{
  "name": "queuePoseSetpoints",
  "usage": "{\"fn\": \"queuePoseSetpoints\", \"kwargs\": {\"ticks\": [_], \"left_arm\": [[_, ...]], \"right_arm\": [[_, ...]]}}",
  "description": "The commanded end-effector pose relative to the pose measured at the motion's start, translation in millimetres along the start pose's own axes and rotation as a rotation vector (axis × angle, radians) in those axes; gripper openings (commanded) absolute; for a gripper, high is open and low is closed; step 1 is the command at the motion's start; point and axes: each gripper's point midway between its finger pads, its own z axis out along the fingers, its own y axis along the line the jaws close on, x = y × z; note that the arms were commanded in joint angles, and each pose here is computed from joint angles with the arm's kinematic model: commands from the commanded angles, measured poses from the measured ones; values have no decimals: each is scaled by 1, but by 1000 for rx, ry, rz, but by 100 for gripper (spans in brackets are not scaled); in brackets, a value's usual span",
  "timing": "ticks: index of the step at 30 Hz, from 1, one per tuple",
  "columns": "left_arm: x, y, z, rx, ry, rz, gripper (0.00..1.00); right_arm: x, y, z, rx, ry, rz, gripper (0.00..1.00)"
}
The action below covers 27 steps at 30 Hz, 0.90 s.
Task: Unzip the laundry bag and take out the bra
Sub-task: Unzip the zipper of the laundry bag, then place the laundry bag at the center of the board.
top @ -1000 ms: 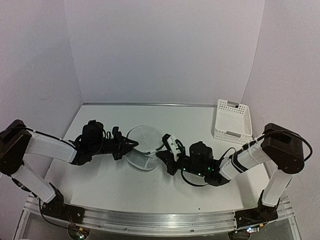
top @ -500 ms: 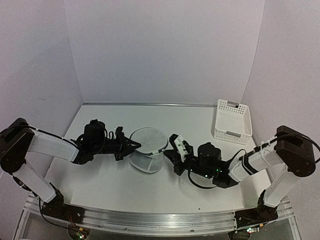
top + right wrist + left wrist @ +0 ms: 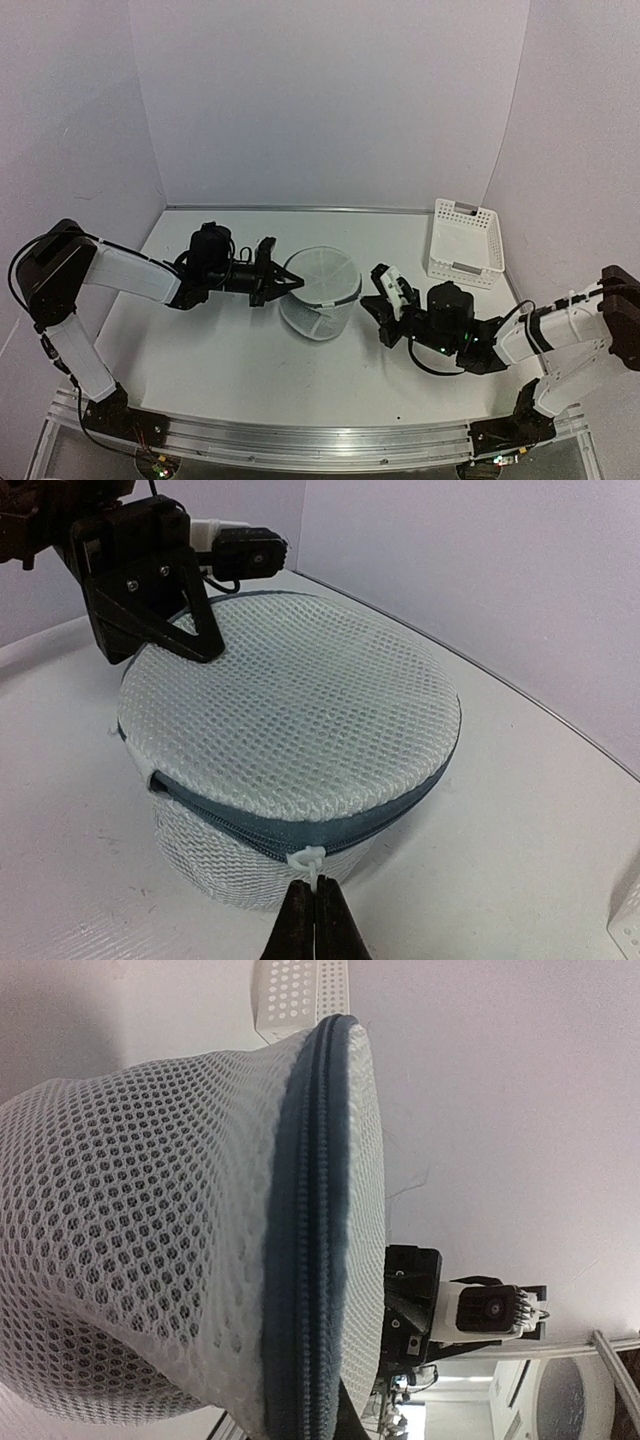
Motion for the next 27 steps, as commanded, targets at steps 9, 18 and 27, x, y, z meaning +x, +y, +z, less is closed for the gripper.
{"fn": "queuePoseSetpoints", "kwargs": {"ticks": [9,18,27], "left_arm": [[-1,-23,24,47,201,213,0],[-22,5,28,-200,218,299,4],[-50,14,20,-277,159,300,29]], "right_arm": [[20,-45,-32,203,113,39,0],[16,-17,-40,36,106,149,0],[-1,8,-30,-70,69,321,0]]}}
